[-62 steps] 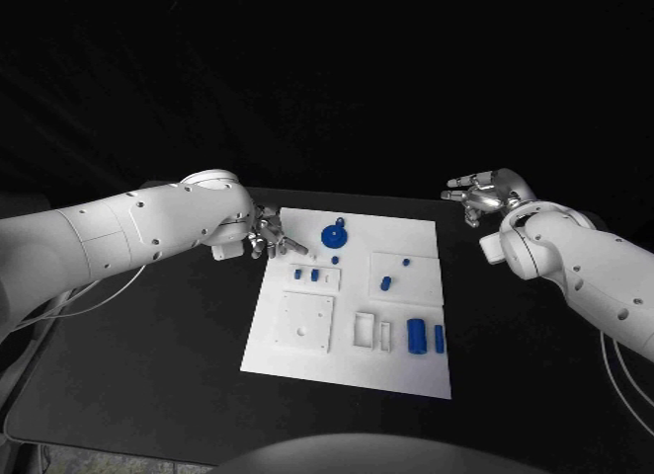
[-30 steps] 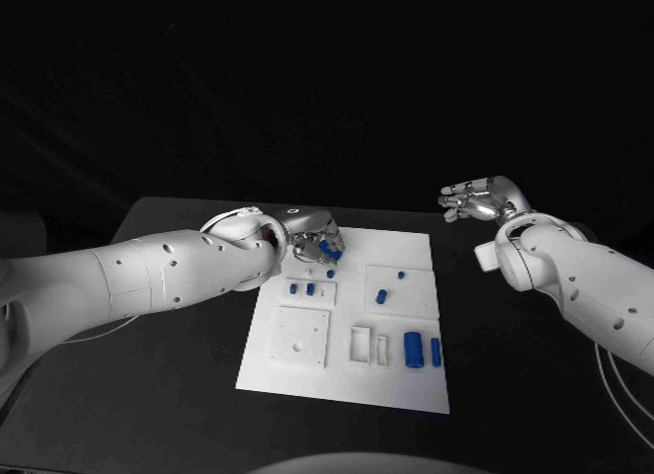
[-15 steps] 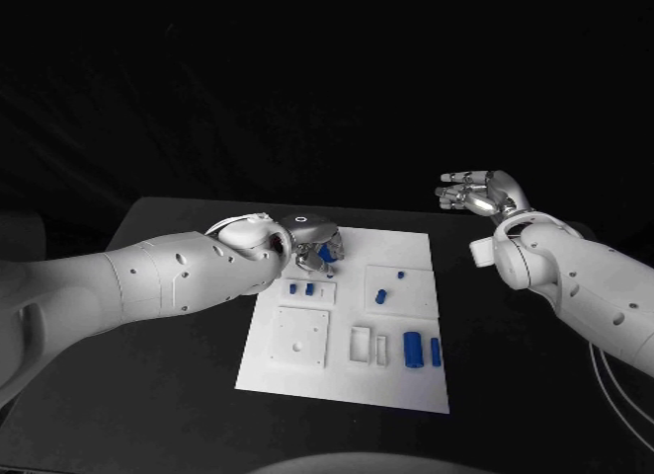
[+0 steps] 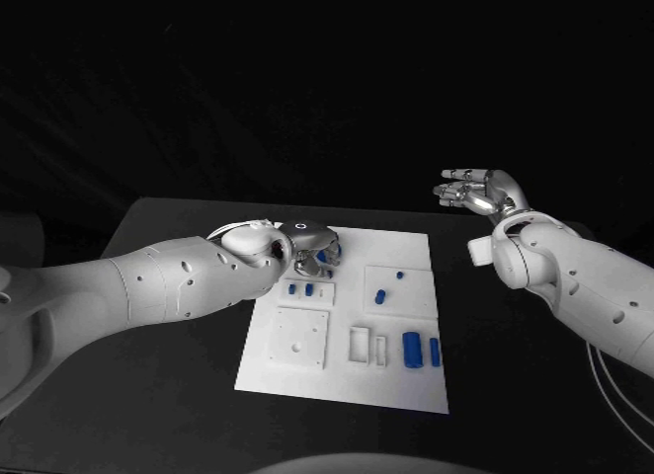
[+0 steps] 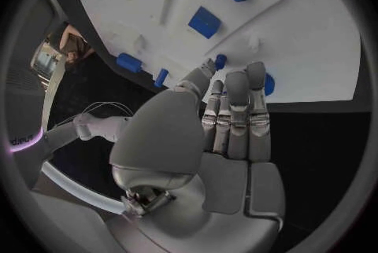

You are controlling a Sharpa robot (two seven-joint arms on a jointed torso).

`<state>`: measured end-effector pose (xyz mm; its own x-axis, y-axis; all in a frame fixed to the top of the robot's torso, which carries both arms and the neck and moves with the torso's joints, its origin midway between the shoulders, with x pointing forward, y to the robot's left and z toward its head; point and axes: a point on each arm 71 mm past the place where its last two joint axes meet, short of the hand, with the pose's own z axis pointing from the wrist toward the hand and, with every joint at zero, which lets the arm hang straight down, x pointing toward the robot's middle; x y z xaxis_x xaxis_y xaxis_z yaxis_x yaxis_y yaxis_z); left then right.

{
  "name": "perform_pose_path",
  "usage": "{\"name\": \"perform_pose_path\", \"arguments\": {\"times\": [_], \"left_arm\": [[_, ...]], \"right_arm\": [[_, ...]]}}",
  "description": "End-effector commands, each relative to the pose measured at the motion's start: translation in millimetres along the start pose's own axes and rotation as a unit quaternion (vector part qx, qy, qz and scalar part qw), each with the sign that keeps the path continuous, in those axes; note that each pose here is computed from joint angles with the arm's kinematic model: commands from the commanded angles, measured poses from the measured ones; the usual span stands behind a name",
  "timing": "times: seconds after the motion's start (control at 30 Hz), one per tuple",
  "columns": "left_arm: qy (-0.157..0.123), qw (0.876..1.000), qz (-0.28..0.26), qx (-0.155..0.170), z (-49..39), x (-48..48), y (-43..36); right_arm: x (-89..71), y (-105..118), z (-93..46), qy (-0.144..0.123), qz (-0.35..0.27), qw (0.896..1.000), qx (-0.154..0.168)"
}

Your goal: Assemble the parts on the task board

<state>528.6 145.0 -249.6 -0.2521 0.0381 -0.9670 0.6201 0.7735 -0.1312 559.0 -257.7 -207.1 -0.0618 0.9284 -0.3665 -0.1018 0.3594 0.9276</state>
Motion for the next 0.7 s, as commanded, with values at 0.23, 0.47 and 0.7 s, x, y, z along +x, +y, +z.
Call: {"name": "perform_pose_path", "arguments": {"times": [0.23,0.47,0.7], "left_arm": [[-0.004,1.0,0.009,-0.003,2.8,2.1,-0.9],[0.005,1.0,0.006,0.001,4.0,6.9,-2.9],[0.01,1.0,0.004,0.0,3.9,11.5,-3.0]], "right_arm": [[2.2,2,-0.2,0.007,0.008,1.0,-0.005],[2.8,3,-0.2,0.008,0.008,1.0,-0.006],[3.4,3,-0.2,0.009,0.009,1.0,-0.005]]}}
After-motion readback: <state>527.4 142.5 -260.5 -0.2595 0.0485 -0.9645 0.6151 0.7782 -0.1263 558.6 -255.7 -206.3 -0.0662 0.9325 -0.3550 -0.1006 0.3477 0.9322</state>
